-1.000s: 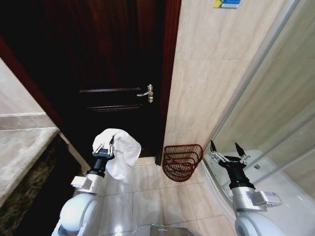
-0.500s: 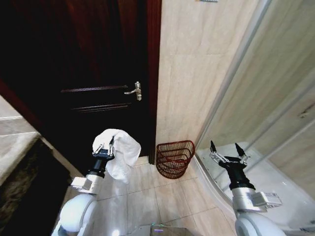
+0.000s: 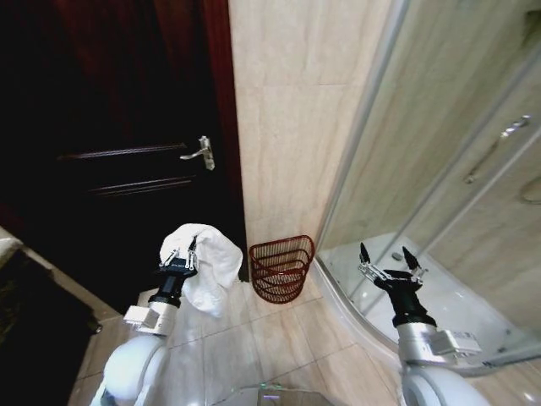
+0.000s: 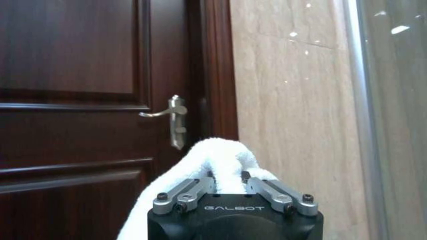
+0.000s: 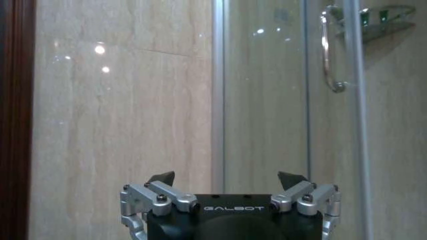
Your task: Discard the used towel into the hamper.
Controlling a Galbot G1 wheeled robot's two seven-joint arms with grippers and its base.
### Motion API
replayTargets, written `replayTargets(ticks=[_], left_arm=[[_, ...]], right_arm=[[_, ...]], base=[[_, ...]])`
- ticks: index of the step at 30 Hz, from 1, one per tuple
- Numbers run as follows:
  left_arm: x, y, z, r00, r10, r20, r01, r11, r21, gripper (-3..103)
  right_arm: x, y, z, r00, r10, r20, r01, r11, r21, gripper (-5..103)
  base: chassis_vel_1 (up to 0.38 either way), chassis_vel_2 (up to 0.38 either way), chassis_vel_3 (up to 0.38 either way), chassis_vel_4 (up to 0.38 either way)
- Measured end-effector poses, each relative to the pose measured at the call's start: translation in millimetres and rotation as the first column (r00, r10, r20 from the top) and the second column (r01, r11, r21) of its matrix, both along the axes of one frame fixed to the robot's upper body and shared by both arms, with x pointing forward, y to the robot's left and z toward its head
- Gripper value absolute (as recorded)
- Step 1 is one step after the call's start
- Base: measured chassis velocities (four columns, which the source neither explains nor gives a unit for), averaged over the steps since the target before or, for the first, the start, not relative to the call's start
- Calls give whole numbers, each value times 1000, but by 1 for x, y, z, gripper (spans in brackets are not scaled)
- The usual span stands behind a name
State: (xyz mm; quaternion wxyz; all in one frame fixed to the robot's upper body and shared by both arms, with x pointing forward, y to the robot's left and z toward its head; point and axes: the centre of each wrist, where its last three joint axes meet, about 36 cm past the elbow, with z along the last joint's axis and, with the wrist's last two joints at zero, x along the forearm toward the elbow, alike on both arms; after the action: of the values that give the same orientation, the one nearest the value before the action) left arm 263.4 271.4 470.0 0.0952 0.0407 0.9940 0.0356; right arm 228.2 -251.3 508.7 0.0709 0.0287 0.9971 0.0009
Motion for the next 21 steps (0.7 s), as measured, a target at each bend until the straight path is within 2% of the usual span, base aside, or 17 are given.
replayTargets(ticks=[14, 21], left_arm=[[8, 6, -14, 1000, 4, -11, -4, 1000, -15, 11], [11, 11, -22, 1000, 20, -20, -22, 998, -66, 11]], right_arm=[[2, 3, 0, 1000, -16, 9, 16, 1000, 1, 100], [3, 3, -3, 999, -37, 1, 37, 999, -11, 100]], base=[[-18, -15, -26, -29], [-7, -5, -8, -6]])
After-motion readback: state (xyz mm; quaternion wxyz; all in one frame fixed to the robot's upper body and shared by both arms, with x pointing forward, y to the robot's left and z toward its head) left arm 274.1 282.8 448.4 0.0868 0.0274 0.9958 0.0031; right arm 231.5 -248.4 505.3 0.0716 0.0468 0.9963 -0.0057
